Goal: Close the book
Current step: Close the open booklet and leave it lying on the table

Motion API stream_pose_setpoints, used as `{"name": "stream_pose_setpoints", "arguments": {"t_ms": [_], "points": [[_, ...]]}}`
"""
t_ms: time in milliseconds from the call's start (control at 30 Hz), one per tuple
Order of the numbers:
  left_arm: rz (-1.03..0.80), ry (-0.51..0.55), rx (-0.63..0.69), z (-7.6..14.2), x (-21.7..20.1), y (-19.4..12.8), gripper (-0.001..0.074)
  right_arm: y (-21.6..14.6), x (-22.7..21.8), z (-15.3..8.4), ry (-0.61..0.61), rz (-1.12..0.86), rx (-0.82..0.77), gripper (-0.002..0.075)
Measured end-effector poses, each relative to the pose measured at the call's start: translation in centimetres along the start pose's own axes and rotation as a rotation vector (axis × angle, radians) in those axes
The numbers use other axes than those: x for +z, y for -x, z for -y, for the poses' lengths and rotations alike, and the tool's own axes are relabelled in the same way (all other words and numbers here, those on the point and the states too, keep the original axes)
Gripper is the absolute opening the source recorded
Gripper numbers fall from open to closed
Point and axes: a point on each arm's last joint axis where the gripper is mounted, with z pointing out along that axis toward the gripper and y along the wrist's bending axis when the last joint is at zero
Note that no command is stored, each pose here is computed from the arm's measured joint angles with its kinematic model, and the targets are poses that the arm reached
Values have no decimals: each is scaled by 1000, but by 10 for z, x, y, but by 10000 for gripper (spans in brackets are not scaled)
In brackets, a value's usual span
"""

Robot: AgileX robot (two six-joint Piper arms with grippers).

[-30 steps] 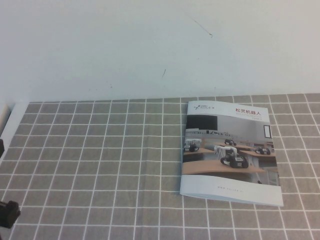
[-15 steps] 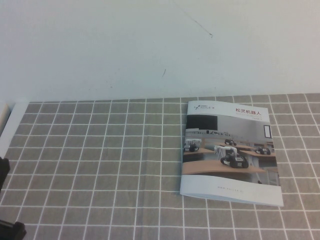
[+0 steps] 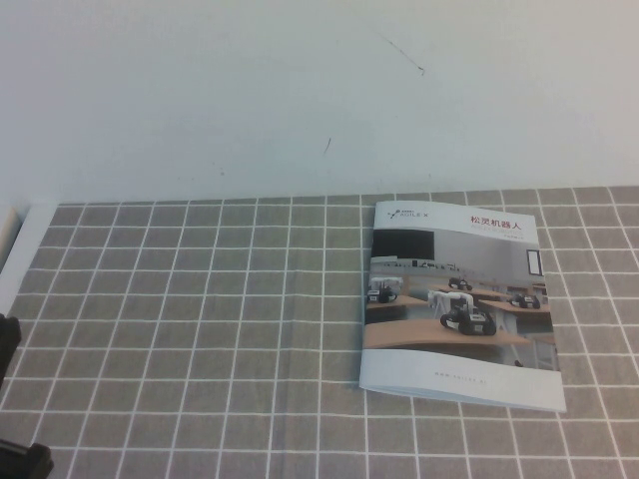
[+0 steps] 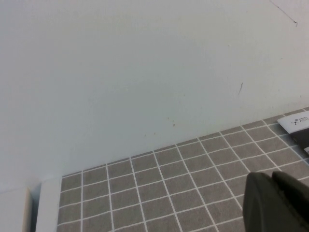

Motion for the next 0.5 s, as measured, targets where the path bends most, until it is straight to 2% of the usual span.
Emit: {"name": "stream_pose_setpoints", "arguments": {"t_ms": [500], "points": [[-31, 2, 0, 0, 0, -3, -2, 0, 0, 0, 3, -2, 3, -3]]}}
